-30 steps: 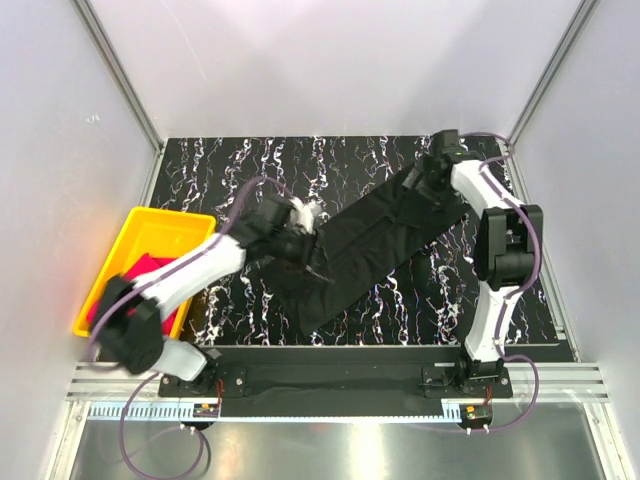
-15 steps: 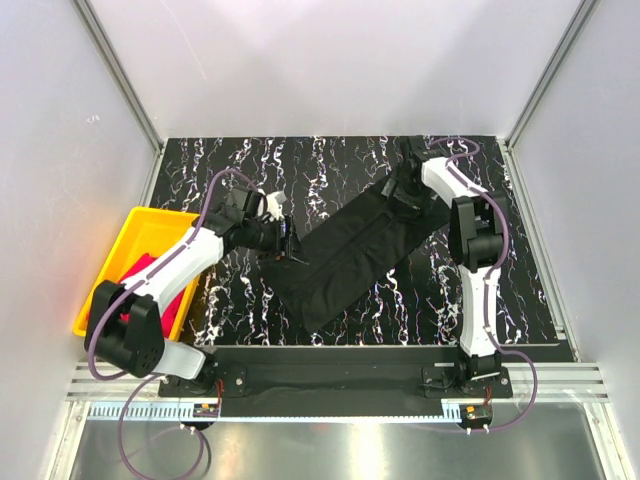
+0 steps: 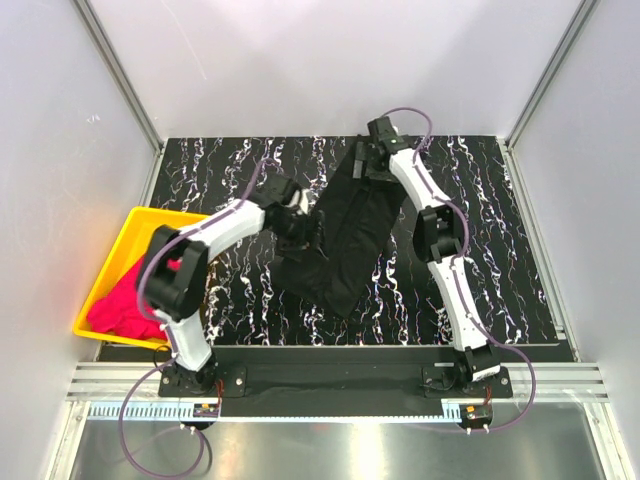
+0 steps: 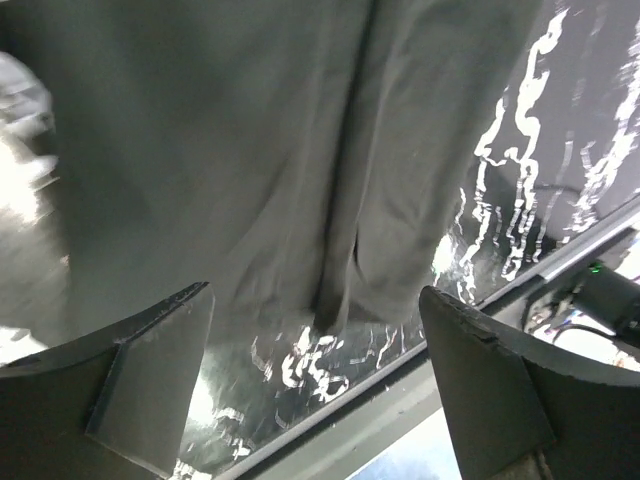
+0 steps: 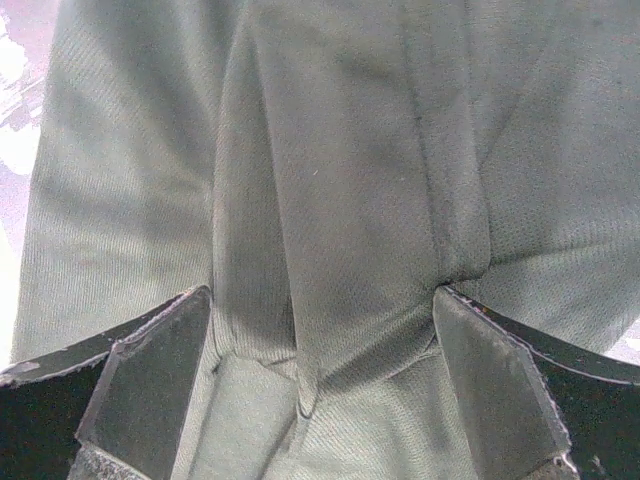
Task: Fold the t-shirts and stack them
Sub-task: Fold the tshirt
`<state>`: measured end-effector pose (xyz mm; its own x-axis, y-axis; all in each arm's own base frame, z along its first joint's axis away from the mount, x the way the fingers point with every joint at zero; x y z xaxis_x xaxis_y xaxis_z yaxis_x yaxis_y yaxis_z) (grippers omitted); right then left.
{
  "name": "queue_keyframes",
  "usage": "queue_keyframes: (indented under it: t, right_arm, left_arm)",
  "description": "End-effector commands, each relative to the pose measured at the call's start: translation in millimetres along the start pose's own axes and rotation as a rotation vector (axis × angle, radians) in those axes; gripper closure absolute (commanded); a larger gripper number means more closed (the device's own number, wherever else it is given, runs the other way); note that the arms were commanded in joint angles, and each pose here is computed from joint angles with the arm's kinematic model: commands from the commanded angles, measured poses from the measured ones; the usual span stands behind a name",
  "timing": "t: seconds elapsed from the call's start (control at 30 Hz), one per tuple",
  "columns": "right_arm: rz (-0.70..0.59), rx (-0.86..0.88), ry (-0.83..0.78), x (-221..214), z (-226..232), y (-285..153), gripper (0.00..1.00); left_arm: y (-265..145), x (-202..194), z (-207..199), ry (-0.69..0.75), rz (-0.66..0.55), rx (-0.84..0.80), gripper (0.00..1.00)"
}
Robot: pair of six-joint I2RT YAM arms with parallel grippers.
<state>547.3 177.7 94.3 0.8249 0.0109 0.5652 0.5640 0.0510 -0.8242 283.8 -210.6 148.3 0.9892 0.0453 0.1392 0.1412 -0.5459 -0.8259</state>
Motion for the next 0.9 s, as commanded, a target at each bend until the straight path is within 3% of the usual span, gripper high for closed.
queue_keyframes:
  t: [0.0,0.27,0.5,0.73,0.87]
  right_arm:
    - [0.018,0.146,-0.155,-12,35,3,0.0]
    - [-0.043,0.374,-0.349,-21,94,-3,0.0]
    - [-0.175,0.397,-0.367,6,107,-23,0.0]
    - [-0.255,0.272,-0.18,43,88,-97,0.0]
    - [-0.232,0.277,0.066,61,45,-156,0.0]
  left_arm:
    - [17,4,-19,0.023,0.011,0.0,0.15]
    - [-1,-10,-21,-0.004,-0.076,-0.063,0.16]
    - [5,-29,-9,-0.054,-0.033,-0.044,0.1]
    - [32,-52,9,-0.113,0.064,0.01,0.1]
    - [46,-57,4,-0.132,0.115,-0.032,0.1]
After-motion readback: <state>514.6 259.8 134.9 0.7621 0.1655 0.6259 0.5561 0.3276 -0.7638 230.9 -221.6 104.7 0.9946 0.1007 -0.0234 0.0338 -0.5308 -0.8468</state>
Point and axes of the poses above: each gripper's point midway between its finger pads, its own y axis out along the fingers, its own z axis along the line the jaws close on, x = y × z, the point moved 8 cm from there along -y, back along the fingers, and after that the axes turned 8 degrees about -y, right-handed, at the moved point
